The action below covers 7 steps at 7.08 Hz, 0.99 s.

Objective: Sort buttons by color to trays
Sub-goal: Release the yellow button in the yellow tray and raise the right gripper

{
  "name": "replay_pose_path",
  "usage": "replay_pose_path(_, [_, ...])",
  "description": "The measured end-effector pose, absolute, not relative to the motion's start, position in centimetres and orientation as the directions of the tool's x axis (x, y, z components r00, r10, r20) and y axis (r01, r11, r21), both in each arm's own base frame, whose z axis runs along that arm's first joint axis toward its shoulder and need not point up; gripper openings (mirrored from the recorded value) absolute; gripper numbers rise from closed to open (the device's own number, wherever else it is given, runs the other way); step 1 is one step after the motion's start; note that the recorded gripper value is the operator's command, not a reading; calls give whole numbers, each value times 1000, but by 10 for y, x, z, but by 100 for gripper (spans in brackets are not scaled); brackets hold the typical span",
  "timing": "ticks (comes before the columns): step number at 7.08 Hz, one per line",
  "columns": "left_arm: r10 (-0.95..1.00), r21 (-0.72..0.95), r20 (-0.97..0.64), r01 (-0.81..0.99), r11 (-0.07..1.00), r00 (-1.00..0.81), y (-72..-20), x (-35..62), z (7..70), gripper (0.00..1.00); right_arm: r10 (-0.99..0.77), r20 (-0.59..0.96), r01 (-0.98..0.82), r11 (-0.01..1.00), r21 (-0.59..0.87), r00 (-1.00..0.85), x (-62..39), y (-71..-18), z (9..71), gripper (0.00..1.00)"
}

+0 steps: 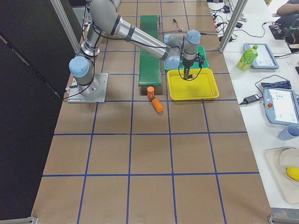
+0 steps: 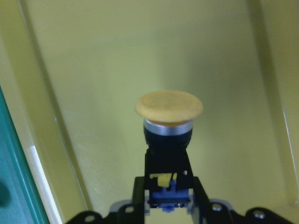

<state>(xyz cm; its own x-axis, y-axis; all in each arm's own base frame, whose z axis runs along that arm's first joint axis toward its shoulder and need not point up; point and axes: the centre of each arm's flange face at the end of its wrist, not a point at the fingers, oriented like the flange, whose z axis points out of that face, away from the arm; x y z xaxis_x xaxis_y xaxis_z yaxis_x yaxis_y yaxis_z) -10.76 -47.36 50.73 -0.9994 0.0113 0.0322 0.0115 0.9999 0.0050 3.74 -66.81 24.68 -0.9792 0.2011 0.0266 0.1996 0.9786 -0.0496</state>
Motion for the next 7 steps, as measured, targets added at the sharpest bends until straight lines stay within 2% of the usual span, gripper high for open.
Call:
replay_pose_path(1, [11, 5, 32, 11, 1000, -999, -474, -108, 507, 100, 201, 25, 200, 979, -40, -979, 35, -664, 253, 100])
replay_pose_path(3, [11, 3, 32, 12, 1000, -999, -473, -108, 508, 100, 190, 25, 189, 982, -15, -982, 45, -637, 309, 100])
replay_pose_path(5, [11, 3, 32, 12, 1000, -999, -473, -108, 508, 100, 144, 28, 145, 989, 27, -989, 85, -575, 377, 100])
replay_pose_path(7, [11, 3, 32, 11, 1000, -999, -473, -108, 508, 100, 104, 26, 104, 994, 23, -994, 112, -494, 414, 100])
